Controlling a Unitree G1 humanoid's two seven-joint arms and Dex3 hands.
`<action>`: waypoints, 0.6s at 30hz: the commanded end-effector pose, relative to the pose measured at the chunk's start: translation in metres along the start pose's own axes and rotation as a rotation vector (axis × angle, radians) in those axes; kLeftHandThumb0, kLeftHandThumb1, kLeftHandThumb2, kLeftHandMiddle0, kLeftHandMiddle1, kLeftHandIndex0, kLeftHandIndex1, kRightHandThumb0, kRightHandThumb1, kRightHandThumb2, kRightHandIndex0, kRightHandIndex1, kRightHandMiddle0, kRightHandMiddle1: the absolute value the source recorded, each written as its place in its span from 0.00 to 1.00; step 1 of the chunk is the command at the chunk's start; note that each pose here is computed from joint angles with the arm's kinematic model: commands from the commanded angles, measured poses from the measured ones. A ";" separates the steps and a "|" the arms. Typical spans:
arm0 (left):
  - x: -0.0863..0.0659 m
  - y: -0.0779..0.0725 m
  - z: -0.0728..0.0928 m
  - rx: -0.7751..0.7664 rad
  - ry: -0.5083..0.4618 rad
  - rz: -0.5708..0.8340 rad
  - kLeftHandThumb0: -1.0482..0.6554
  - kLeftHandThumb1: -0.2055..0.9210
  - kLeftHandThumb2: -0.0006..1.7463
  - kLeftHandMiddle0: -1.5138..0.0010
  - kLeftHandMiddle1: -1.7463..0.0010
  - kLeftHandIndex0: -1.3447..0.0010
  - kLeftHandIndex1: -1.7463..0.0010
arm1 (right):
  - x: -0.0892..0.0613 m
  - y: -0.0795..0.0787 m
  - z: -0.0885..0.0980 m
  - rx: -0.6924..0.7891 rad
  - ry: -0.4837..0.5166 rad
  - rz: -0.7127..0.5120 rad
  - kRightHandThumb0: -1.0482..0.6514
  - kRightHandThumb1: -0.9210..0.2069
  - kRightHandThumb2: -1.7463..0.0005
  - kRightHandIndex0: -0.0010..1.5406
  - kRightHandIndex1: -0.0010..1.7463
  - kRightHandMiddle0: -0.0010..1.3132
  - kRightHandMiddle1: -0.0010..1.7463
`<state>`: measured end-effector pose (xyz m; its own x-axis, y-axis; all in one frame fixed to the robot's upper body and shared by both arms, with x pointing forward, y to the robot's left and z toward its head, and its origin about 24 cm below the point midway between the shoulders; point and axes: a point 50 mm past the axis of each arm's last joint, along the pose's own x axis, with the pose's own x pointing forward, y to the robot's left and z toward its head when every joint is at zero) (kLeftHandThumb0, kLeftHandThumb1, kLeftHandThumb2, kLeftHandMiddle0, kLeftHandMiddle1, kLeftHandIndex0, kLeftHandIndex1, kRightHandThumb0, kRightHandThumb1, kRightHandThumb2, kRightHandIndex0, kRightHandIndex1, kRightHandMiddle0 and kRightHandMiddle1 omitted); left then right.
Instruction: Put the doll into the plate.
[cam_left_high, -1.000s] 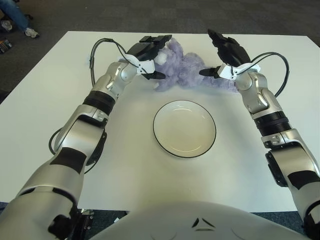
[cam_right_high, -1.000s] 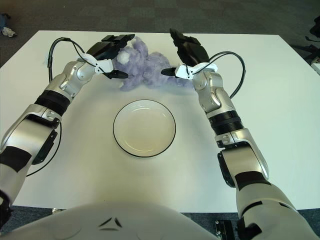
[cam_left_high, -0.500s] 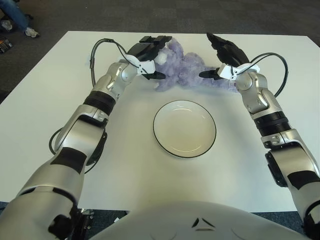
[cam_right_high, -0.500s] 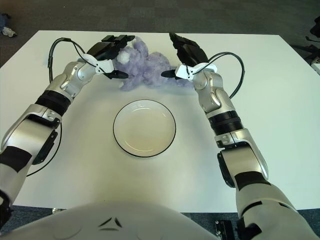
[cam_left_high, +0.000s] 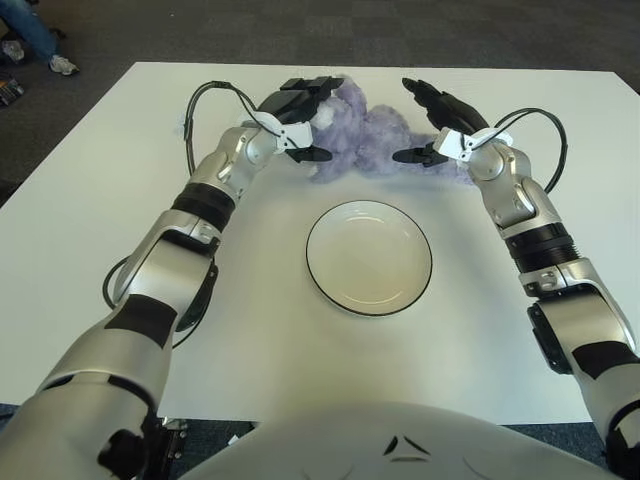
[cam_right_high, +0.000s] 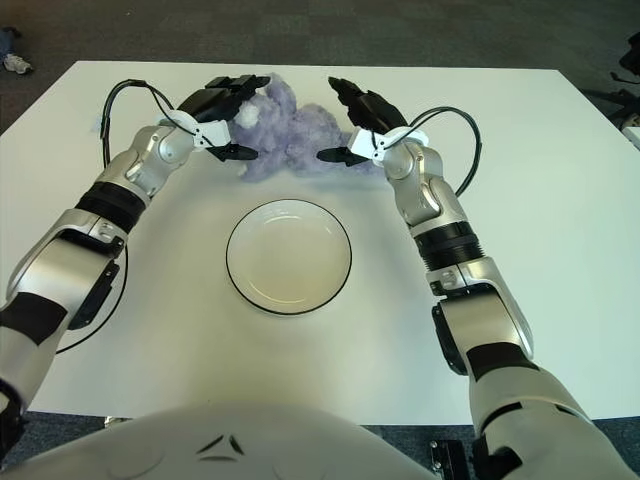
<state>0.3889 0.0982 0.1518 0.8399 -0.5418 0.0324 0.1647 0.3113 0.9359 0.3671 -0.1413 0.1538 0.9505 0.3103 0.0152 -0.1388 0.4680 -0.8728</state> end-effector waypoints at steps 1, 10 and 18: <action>0.006 0.005 0.003 0.005 0.006 -0.022 0.22 0.53 0.47 0.99 0.86 1.00 0.79 | 0.006 -0.001 0.002 0.023 0.004 0.012 0.12 0.31 0.68 0.00 0.35 0.00 0.10; 0.010 0.000 0.001 -0.008 0.027 -0.053 0.22 0.54 0.47 0.96 0.86 1.00 0.79 | 0.016 0.006 0.001 0.013 0.019 0.044 0.12 0.33 0.68 0.00 0.67 0.00 0.11; 0.012 -0.005 -0.002 -0.014 0.043 -0.057 0.22 0.54 0.46 0.93 0.85 1.00 0.78 | 0.023 0.012 -0.002 0.004 0.016 0.076 0.12 0.34 0.67 0.00 0.76 0.00 0.08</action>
<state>0.3975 0.0937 0.1441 0.8520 -0.5218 -0.0425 0.2272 0.2955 0.9279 0.3839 -0.1332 0.1382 0.9446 0.3199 -0.0738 -0.2199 0.4496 -0.8658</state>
